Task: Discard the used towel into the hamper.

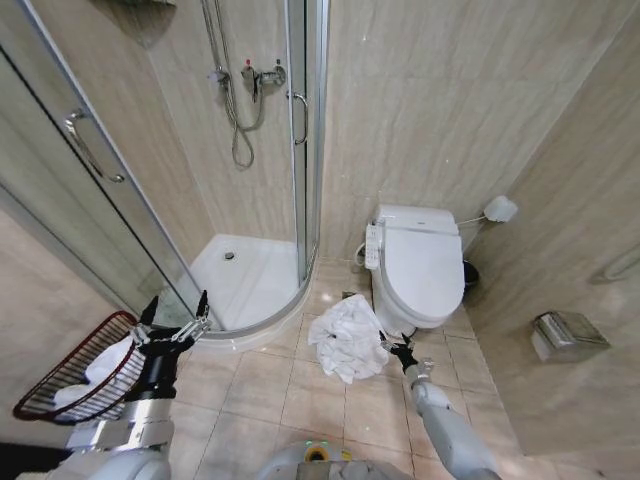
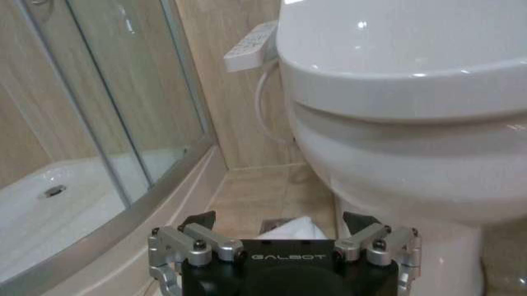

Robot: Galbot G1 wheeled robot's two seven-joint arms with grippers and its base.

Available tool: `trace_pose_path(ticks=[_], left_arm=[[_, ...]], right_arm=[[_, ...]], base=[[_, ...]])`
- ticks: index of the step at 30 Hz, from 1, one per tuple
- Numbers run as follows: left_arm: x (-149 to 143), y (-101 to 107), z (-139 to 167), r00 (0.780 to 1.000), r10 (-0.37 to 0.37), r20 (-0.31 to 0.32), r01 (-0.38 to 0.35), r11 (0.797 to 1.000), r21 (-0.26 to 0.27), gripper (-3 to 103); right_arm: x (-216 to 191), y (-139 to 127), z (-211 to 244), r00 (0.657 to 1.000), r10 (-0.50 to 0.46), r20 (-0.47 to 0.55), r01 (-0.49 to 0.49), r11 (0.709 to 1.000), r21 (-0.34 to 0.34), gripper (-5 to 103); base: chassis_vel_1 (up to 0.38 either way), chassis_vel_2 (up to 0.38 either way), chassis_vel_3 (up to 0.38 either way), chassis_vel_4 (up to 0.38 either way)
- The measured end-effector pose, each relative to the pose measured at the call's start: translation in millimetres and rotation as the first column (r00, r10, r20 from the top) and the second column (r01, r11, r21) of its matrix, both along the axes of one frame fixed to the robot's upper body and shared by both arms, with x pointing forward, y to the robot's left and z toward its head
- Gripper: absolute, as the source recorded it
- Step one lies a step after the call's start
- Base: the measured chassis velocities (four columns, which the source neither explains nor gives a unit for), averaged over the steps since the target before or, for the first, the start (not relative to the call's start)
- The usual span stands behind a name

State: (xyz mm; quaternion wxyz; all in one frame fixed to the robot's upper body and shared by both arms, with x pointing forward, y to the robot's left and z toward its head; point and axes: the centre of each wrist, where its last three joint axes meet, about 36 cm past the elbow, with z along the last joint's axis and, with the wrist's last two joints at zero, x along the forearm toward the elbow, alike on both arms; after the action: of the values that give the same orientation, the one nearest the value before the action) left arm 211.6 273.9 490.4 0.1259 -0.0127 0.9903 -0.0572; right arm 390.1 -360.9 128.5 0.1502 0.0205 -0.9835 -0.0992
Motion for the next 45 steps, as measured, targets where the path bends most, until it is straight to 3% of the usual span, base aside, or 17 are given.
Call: trace_pose_path(ticks=[19, 33, 40, 45], left_arm=[[0, 0, 0, 1.000, 0.000, 0.000, 0.000, 1.000, 0.000, 100], [0, 0, 0, 1.000, 0.000, 0.000, 0.000, 1.000, 0.000, 100], [0, 0, 0, 1.000, 0.000, 0.000, 0.000, 1.000, 0.000, 100], [0, 0, 0, 1.000, 0.000, 0.000, 0.000, 1.000, 0.000, 100]], right_arm=[[-6, 12, -12, 0.998, 0.051, 0.026, -0.052, 0.998, 0.024, 100], [-10, 17, -31, 0.996, 0.066, -0.054, -0.066, 0.998, -0.006, 100], [-3, 30, -41, 0.983, 0.140, -0.118, -0.149, 0.986, -0.072, 100], [4, 37, -43, 0.964, 0.174, -0.201, -0.194, 0.978, -0.080, 100]], base=[[-0.057, 0.067, 0.042, -0.037], [0.000, 0.000, 0.000, 0.000], [0.000, 0.000, 0.000, 0.000], [0.000, 0.000, 0.000, 0.000]])
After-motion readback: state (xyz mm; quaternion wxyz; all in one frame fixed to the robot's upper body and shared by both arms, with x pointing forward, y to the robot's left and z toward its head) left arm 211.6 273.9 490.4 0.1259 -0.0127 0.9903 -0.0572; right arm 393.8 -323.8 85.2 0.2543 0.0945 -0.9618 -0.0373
